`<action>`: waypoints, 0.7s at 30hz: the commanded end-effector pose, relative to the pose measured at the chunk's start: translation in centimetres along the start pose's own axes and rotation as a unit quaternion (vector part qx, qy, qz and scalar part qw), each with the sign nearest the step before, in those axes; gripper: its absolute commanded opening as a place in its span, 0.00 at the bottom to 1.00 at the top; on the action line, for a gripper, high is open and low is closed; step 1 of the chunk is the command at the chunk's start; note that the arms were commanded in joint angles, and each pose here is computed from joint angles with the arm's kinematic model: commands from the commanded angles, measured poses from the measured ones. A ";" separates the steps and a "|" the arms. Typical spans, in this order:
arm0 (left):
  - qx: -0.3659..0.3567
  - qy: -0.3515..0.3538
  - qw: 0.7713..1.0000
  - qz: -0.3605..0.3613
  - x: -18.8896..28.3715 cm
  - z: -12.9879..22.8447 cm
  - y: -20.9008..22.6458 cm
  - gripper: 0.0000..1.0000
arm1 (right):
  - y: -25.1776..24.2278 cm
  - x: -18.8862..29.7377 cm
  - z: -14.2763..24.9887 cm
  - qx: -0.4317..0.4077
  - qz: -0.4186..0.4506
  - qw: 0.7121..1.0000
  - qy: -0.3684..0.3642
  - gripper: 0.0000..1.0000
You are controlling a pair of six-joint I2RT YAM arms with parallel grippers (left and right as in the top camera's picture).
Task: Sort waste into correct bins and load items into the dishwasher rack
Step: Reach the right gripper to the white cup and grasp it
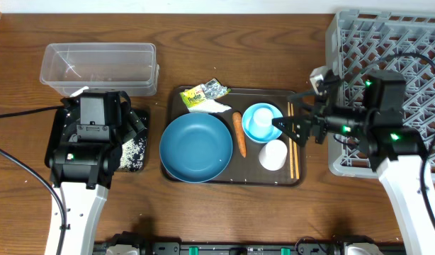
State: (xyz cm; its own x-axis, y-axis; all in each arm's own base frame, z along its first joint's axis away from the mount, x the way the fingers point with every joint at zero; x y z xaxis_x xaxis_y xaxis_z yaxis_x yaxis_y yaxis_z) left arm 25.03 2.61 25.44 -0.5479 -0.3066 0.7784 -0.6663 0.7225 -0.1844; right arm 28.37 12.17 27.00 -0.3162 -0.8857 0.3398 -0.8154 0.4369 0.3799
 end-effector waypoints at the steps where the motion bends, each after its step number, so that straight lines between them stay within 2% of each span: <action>1: 0.008 -0.009 1.000 -0.002 0.3 -0.5 0.0 1.00 | -3.3 -1.0 1.5 -0.112 0.116 0.986 0.046 0.99; 4: 0.008 -0.009 1.000 -0.002 0.3 -0.5 0.0 1.00 | -6.0 -0.9 4.0 -0.116 0.300 0.939 0.120 0.99; 6: 0.008 -0.009 1.000 -0.002 0.3 -0.5 0.0 1.00 | -6.1 -1.2 4.5 -0.101 0.364 0.915 0.143 0.99; 10: 0.008 -0.009 1.000 -0.002 0.3 -0.5 0.0 1.00 | -3.9 -3.9 3.7 -0.034 0.378 0.912 0.159 0.99; 13: 0.008 -0.009 1.000 -0.002 0.3 -0.5 0.0 1.00 | -3.3 -4.8 4.0 -0.003 0.401 0.897 0.188 0.99; 21: 0.008 -0.009 1.000 -0.002 0.3 -0.5 0.0 1.00 | -2.7 -6.0 7.3 -0.050 0.353 0.876 0.324 0.99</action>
State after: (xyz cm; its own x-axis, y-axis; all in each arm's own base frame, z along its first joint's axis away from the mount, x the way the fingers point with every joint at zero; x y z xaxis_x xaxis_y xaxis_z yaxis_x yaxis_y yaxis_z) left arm 25.02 2.61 25.44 -0.5476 -0.3066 0.7786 -0.6664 0.7225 -0.1841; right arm 28.59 14.81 17.47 -0.3817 -0.1433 0.9131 -0.4772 0.8766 -0.0618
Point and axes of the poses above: each gripper's point midway between its finger pads, its own x axis back along the fingers, its own y axis along the line the jaws close on, z = x × y, the point moved 5 cm from there along x, back along the fingers, and after that the axes turned 10 degrees about x, right-handed, at the moved point
